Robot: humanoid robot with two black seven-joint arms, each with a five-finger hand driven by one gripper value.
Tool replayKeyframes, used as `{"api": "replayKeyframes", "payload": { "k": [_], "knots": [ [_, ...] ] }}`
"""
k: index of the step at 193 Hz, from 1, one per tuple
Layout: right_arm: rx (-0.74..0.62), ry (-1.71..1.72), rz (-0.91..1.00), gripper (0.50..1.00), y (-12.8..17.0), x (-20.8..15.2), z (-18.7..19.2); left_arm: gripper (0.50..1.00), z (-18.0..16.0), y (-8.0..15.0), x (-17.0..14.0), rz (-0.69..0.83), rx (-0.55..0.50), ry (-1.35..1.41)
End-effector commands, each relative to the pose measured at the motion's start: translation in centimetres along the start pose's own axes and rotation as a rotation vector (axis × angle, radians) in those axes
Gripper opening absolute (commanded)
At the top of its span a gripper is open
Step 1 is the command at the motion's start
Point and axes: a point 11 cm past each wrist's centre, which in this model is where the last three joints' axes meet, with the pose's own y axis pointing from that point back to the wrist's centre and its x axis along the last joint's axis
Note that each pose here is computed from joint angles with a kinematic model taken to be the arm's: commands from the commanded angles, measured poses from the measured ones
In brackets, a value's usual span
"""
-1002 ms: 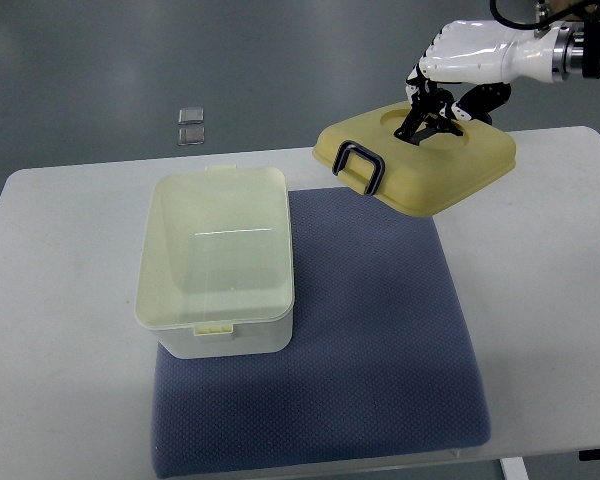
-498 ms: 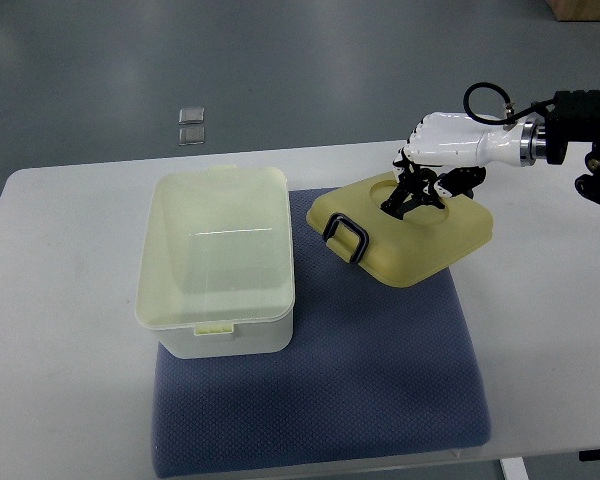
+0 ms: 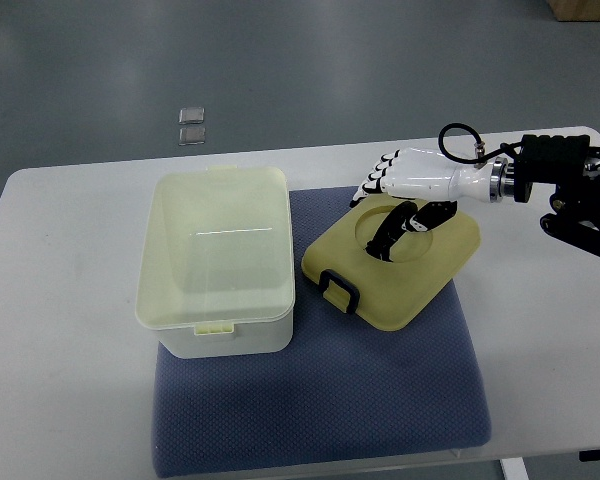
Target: Open white storage box with right hand
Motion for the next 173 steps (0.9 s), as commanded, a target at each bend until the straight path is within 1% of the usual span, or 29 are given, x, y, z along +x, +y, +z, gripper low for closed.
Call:
{"api": "replayKeyframes", "payload": {
  "k": [1,28,43,62,73,91,106,119,128,137,154,163,173],
  "knots": [
    [-0.006,-0.013,0.072,0.93,-0.1,0.2,-0.2,1.0,0.0,0.0,0.0,0.0,0.0,-0.001],
    [-0.035,-0.082,0.095,0.928,0.3,1.1,0.5,1.0,0.0,0.0,0.0,0.0,0.0,-0.001],
    [-0.034,-0.12,0.037,0.934,0.6,1.3,0.7,1.0,0.0,0.0,0.0,0.0,0.0,-0.001],
    [-0.043,-0.191,-0.071,0.934,2.3,1.4,1.3,1.0,0.0,0.0,0.0,0.0,0.0,-0.001],
    [-0.036,-0.248,-0.108,0.934,3.0,2.5,1.2,1.0,0.0,0.0,0.0,0.0,0.0,0.001],
    [-0.032,-0.343,-0.104,0.938,3.6,4.5,1.5,1.0,0.0,0.0,0.0,0.0,0.0,-0.001],
    [-0.012,-0.446,-0.039,0.938,3.8,6.8,1.7,1.0,0.0,0.0,0.0,0.0,0.0,-0.001],
    [0.024,-0.566,0.09,0.938,3.8,9.3,1.9,1.0,0.0,0.0,0.0,0.002,0.0,-0.001],
    [0.044,-0.644,0.173,0.938,4.0,10.4,2.1,1.0,0.0,0.0,0.0,0.0,0.0,-0.001],
    [0.066,-0.749,0.254,0.938,4.1,10.5,2.2,1.0,0.0,0.0,0.0,0.0,0.0,-0.001],
    [0.019,-0.979,0.43,0.938,4.2,10.7,3.9,1.0,0.0,0.0,0.0,0.002,0.0,-0.001],
    [-0.026,-1.12,0.505,0.938,4.2,9.8,4.9,1.0,0.0,0.0,0.0,0.0,0.0,-0.001],
    [-0.047,-1.229,0.559,0.938,4.1,9.1,5.3,1.0,0.0,0.0,0.0,-0.001,0.0,-0.001]
  ]
}}
